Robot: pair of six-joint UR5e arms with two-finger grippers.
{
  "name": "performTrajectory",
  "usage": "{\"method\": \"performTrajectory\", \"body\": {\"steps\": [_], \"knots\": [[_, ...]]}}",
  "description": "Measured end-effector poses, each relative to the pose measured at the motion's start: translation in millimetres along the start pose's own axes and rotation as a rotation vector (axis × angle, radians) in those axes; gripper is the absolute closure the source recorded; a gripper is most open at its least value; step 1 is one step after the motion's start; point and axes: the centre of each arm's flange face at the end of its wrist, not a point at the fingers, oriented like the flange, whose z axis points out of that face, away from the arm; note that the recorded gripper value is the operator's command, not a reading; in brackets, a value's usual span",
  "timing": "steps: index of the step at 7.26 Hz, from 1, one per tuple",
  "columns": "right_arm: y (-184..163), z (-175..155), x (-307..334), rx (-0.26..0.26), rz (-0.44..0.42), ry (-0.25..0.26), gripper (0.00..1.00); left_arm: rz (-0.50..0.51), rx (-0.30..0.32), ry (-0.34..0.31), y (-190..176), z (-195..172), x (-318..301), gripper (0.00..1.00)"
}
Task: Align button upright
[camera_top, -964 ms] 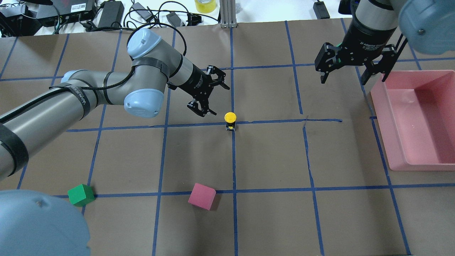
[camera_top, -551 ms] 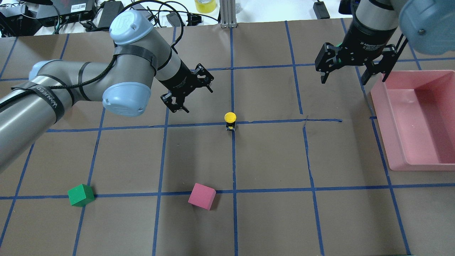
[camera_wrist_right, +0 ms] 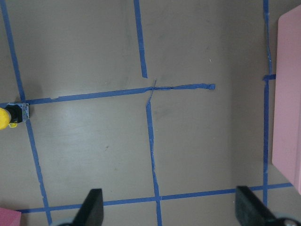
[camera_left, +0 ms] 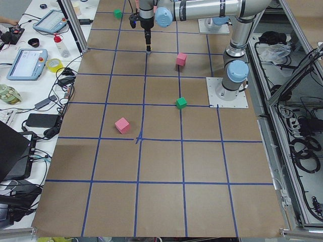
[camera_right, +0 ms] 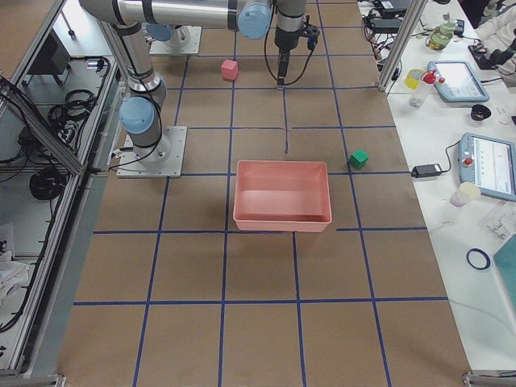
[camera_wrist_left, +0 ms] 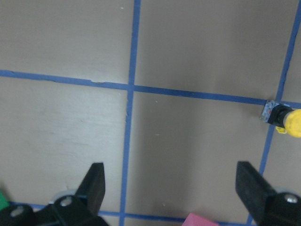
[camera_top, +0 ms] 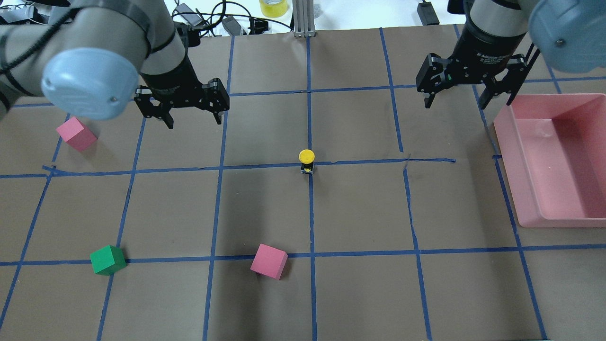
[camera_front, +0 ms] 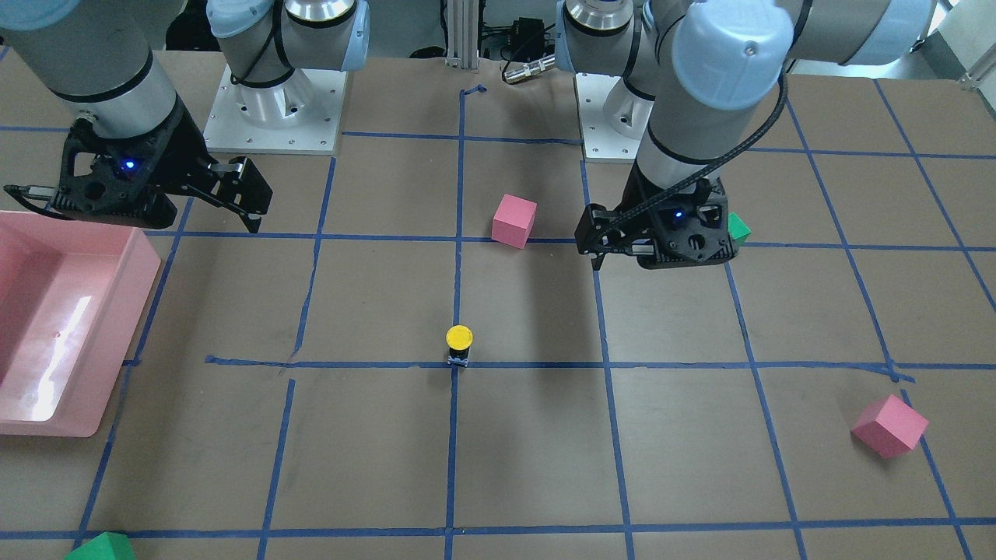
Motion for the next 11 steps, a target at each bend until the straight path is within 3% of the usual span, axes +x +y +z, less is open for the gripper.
{"method": "performTrajectory", "body": {"steps": [2,5,8,11], "knots": [[5,-4,-20,0.020,-0.037,0.000,0.00,-0.005,-0.003,-0.003,14,-45,-8,0.00],[5,-4,-25,0.027,-0.047,0.003,0.00,-0.084,0.067,-0.068,19,-60,-21,0.00],[4,0,-24,0.022,-0.046,0.007,0.00,-0.070,0.113,0.000,26,-75,-7,0.00],[4,1,-22,0.018,-0.043,0.008,0.00,-0.041,0.134,0.021,47,-93,3,0.00]]}}
